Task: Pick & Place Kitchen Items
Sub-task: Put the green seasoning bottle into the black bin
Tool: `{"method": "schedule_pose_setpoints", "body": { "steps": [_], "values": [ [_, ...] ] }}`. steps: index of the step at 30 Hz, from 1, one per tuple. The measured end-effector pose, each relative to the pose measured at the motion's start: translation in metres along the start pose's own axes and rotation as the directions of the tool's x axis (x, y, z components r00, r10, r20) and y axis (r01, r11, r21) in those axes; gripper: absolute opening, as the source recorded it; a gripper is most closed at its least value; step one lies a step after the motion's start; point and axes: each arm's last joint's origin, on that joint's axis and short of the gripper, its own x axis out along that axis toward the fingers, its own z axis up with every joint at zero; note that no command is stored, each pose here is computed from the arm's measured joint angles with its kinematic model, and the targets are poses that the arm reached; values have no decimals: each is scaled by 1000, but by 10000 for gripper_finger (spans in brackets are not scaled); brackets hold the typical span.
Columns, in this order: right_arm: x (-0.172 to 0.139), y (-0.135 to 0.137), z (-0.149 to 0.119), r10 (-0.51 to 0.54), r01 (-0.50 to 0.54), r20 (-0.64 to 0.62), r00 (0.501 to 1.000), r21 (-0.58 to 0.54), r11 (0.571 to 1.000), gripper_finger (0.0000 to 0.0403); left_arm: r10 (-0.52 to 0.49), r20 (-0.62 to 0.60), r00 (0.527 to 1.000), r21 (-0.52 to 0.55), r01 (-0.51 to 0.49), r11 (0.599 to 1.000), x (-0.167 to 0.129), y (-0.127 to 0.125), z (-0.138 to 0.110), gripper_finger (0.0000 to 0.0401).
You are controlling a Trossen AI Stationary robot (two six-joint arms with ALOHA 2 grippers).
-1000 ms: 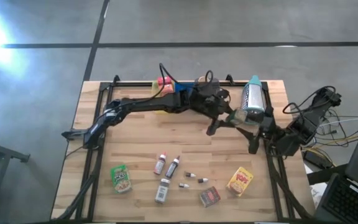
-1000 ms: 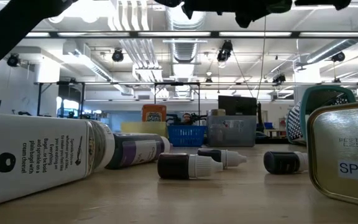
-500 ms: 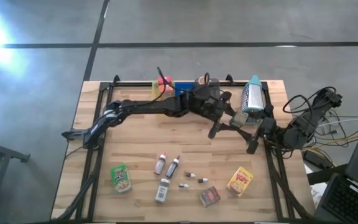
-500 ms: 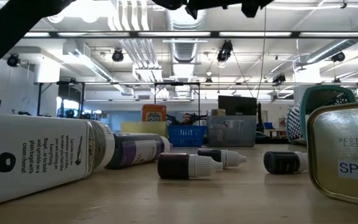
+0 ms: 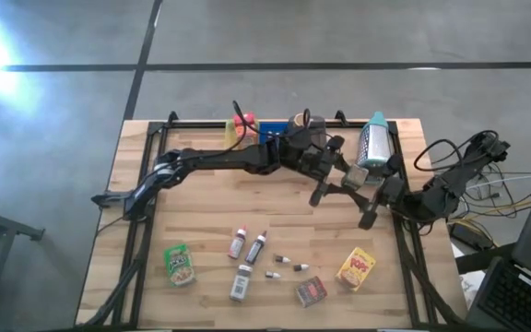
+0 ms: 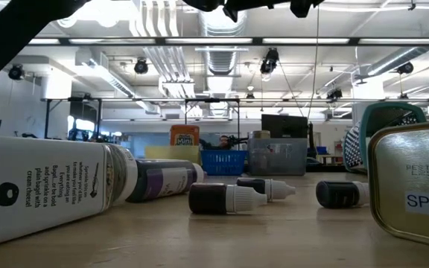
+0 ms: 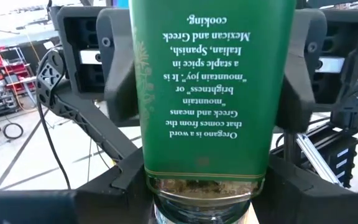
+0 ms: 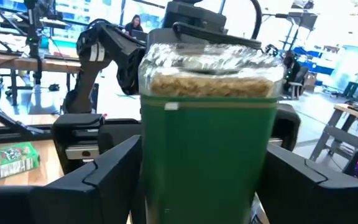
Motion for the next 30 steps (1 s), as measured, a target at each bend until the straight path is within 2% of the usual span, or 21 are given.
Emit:
{"method": "schedule_pose_setpoints", "body": {
  "steps": [11, 16, 22, 27, 30],
  "values": [
    [0, 0, 0, 1, -1, 2, 1000, 4, 1000, 196, -6, -5, 1000, -25, 6, 1000, 1, -2, -1, 213],
    [0, 0, 0, 2, -2, 2, 1000, 7, 1000, 196, -10, -25, 1000, -72, 8, 997, 1, -2, -3, 222],
    [-1, 0, 0, 7, -7, 0, 1000, -23, 1000, 203, -43, -76, 996, -139, 32, 990, -6, -3, 3, 260],
    [-2, -3, 1, 6, -5, 5, 1000, -16, 1000, 199, -59, -179, 982, -175, 27, 984, -27, 0, 16, 275],
    [-3, -7, 3, -13, 13, 7, 1000, -11, 1000, 197, -50, -270, 962, -216, -10, 976, -44, 2, 23, 277]
  ]
}}
